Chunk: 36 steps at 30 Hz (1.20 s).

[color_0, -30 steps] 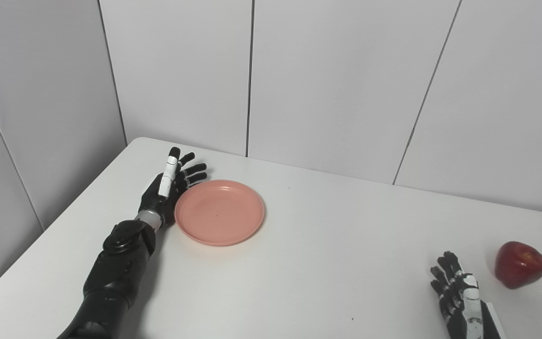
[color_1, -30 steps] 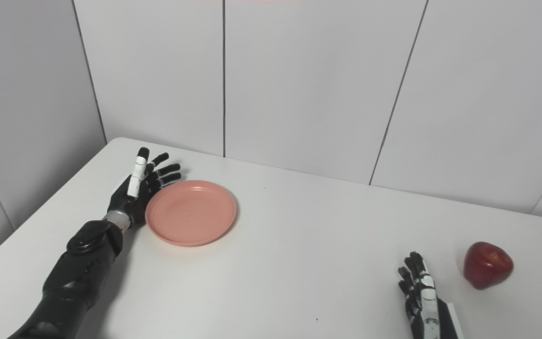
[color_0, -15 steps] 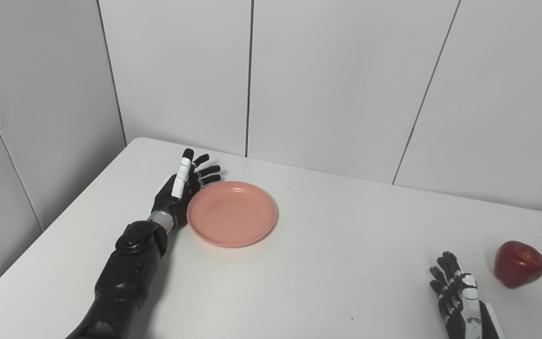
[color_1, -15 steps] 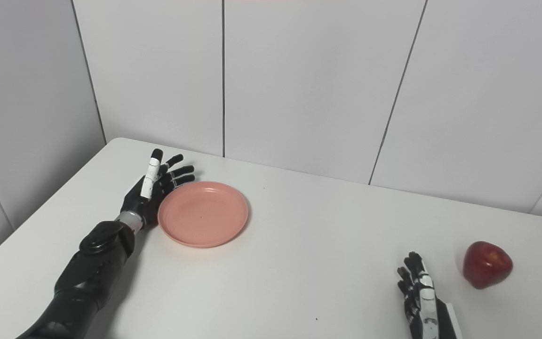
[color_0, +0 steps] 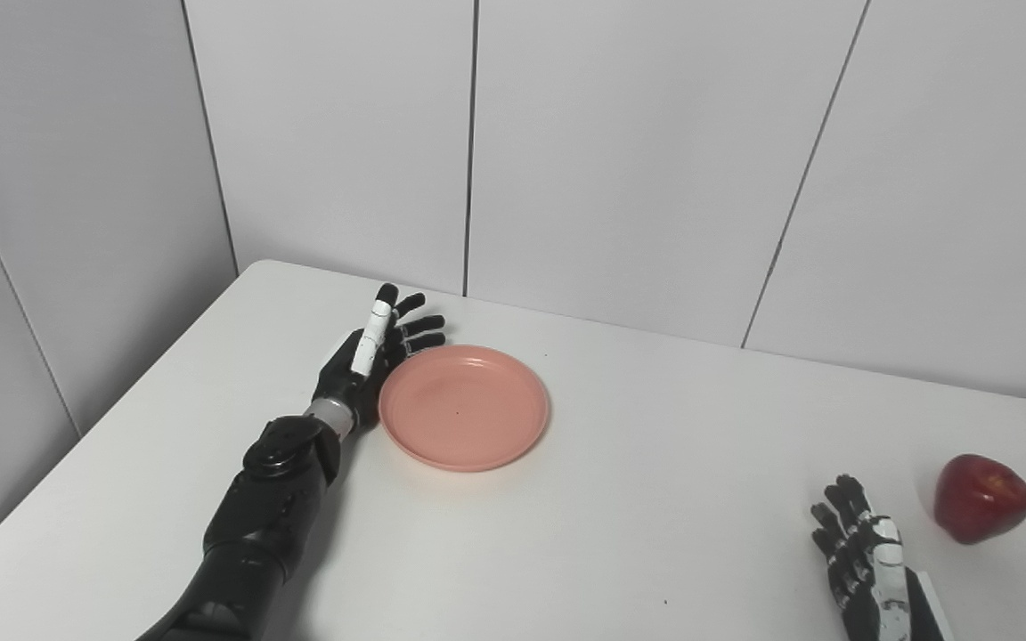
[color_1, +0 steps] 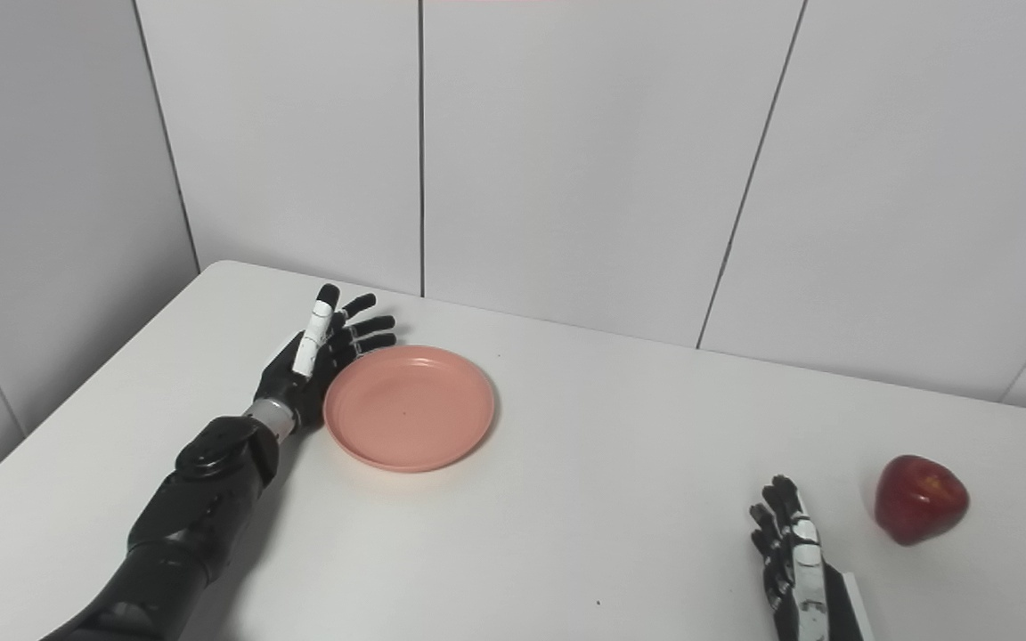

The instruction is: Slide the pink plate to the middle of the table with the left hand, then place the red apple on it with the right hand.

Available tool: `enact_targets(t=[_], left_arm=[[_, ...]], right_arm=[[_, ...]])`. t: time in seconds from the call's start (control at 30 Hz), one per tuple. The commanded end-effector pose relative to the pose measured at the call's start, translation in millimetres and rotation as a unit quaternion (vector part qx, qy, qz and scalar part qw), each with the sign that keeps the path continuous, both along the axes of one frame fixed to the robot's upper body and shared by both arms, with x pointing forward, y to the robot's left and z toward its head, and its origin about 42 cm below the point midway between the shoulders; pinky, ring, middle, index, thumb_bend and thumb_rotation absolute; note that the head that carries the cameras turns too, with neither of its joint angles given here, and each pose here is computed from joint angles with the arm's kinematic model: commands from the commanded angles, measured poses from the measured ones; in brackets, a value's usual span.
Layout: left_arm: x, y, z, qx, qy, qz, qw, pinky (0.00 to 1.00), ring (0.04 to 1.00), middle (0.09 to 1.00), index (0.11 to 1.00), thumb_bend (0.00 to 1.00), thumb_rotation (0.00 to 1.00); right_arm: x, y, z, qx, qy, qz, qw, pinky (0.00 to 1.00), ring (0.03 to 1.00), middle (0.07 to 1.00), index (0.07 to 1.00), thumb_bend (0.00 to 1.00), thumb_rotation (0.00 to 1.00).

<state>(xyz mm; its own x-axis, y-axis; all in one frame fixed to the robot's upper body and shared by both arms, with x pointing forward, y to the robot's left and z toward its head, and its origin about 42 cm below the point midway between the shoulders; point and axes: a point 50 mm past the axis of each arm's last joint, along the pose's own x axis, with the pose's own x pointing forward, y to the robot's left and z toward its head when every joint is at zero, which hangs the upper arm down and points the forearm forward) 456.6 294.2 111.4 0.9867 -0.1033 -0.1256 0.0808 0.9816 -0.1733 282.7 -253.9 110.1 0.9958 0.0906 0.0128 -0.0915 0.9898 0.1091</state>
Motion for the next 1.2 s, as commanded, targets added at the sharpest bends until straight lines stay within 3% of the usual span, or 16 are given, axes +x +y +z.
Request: enact_targets(t=[0.0, 1.17], left_arm=[[-7, -10, -21, -0.001, 0.039, -0.010, 0.999, 0.78, 0.772, 0.787, 0.857, 1.00, 0.90], [-3, -29, -22, -0.002, 0.039, -0.040, 0.998, 0.80, 0.782, 0.775, 0.873, 0.95, 0.92]], right_arm=[[-4, 5, -5, 0.007, 0.016, 0.006, 1.000, 1.00, 0.960, 0.973, 0.967, 0.86, 1.00], [-3, 10, -4, 0.010, 0.015, 0.010, 1.000, 1.00, 0.973, 0.984, 0.974, 0.88, 1.00]])
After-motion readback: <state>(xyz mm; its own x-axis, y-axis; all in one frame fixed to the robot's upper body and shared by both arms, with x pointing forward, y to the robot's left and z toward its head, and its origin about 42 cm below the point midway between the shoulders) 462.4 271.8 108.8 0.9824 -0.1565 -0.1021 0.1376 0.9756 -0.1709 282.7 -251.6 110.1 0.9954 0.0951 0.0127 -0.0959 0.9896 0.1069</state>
